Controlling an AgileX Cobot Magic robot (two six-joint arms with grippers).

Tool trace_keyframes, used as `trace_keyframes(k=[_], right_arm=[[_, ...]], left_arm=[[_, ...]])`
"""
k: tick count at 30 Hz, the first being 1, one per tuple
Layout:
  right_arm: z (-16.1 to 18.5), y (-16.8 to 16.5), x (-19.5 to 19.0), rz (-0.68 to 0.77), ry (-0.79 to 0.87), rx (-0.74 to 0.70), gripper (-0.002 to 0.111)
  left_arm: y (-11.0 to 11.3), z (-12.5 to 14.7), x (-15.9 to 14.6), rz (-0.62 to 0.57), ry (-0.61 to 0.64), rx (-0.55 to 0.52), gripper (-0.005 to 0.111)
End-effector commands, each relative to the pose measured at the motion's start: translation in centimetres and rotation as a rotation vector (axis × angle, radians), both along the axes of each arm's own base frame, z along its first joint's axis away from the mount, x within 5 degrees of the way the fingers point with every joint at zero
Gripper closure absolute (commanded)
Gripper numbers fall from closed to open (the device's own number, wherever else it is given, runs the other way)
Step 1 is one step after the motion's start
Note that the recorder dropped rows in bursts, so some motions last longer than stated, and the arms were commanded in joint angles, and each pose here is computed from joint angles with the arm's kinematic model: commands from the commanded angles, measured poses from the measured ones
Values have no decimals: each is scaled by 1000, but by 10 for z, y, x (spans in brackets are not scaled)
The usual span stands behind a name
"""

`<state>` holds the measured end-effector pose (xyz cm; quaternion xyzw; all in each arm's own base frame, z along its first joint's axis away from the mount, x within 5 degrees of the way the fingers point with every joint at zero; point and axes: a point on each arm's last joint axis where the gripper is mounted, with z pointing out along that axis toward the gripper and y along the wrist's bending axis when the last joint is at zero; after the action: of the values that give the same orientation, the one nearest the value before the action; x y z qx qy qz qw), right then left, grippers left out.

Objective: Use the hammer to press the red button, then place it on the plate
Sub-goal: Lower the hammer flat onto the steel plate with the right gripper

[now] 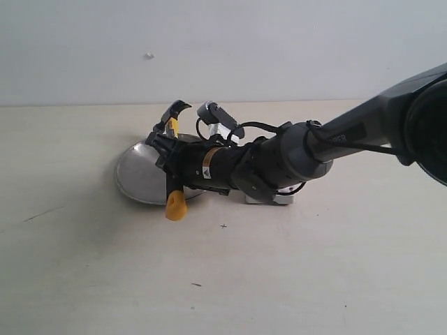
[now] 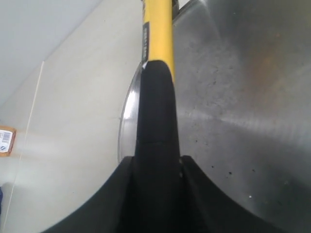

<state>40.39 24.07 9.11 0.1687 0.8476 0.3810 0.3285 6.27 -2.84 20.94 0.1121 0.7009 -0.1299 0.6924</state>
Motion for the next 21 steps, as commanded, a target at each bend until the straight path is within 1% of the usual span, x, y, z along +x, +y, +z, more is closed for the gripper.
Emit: trace_keyframes(k=[1, 7, 9, 12, 16, 19, 21], right_arm=[[6, 1, 2, 20, -31, -22, 80], [6, 1, 2, 20, -31, -22, 67], [6, 1, 2, 19, -31, -20, 64], [5, 0, 2, 16, -20, -33, 63], [5, -3, 0, 36, 3, -116, 63], [15, -6, -1, 63, -20, -195, 63], [25, -7, -1, 72, -44, -217, 63]], left_arm=[[0, -1, 0, 5, -5, 5, 107], [0, -1, 0, 5, -6, 7, 107], [0, -1, 0, 5, -6, 7, 107], [0, -1, 0, 5, -6, 7, 107], [0, -1, 0, 5, -5, 4, 107], [0, -1, 0, 5, -5, 4, 107], [0, -1, 0, 5, -5, 6, 107]])
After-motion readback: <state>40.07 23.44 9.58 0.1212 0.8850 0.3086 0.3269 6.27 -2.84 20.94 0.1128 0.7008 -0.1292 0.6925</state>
